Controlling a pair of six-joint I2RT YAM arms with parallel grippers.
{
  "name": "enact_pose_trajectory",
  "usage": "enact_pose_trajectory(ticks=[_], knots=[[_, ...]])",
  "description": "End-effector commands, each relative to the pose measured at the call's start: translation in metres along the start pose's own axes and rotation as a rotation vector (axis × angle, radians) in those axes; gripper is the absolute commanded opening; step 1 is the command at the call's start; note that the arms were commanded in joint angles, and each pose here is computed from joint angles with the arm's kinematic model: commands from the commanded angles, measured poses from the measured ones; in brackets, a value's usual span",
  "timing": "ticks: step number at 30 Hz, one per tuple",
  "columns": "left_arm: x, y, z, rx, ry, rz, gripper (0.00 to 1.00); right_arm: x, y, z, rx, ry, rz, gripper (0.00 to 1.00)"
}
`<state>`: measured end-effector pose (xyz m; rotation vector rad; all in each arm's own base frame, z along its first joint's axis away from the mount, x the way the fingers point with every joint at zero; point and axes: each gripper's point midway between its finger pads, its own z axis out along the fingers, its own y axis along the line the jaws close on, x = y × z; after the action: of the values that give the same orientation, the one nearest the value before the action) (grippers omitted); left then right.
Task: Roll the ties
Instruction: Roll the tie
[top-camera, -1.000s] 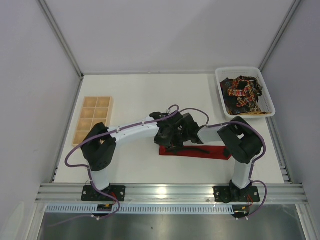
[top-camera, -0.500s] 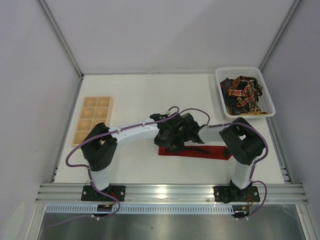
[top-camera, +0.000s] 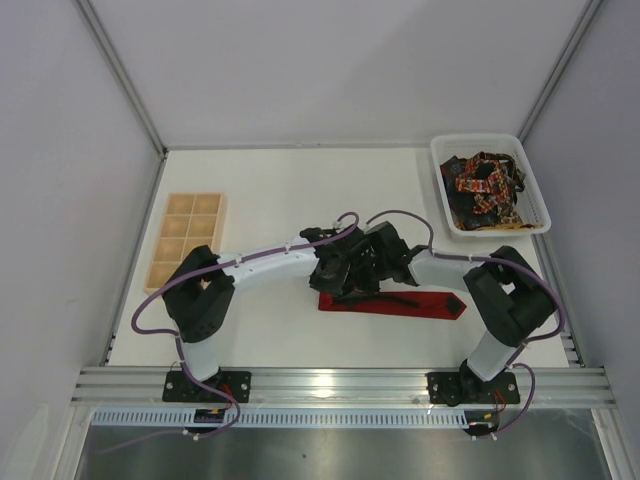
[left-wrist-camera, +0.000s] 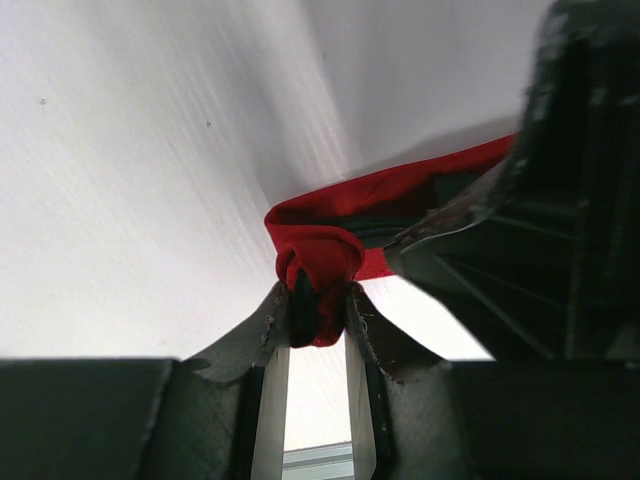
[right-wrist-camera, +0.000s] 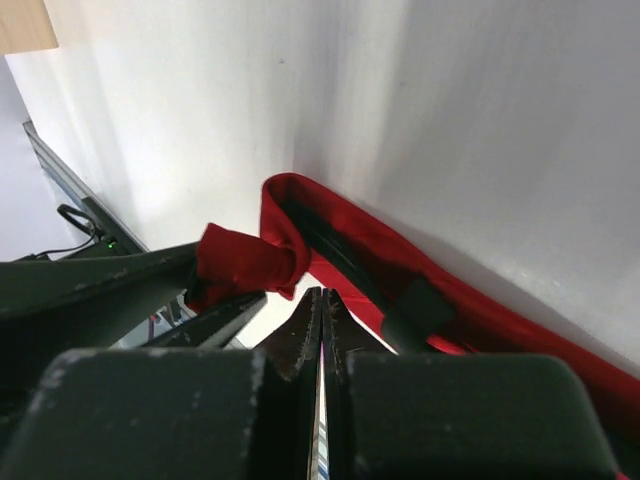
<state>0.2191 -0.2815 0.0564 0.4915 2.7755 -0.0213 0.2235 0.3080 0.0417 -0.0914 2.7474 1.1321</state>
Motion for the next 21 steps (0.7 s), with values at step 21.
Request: enact_pose_trajectory(ticks=[21], knots=[[-0.001, -0.026, 0.013, 0.070, 0.013, 0.015, 0.21, 0.013, -0.047, 0.002, 0.043, -0.019, 0.049, 0.00]])
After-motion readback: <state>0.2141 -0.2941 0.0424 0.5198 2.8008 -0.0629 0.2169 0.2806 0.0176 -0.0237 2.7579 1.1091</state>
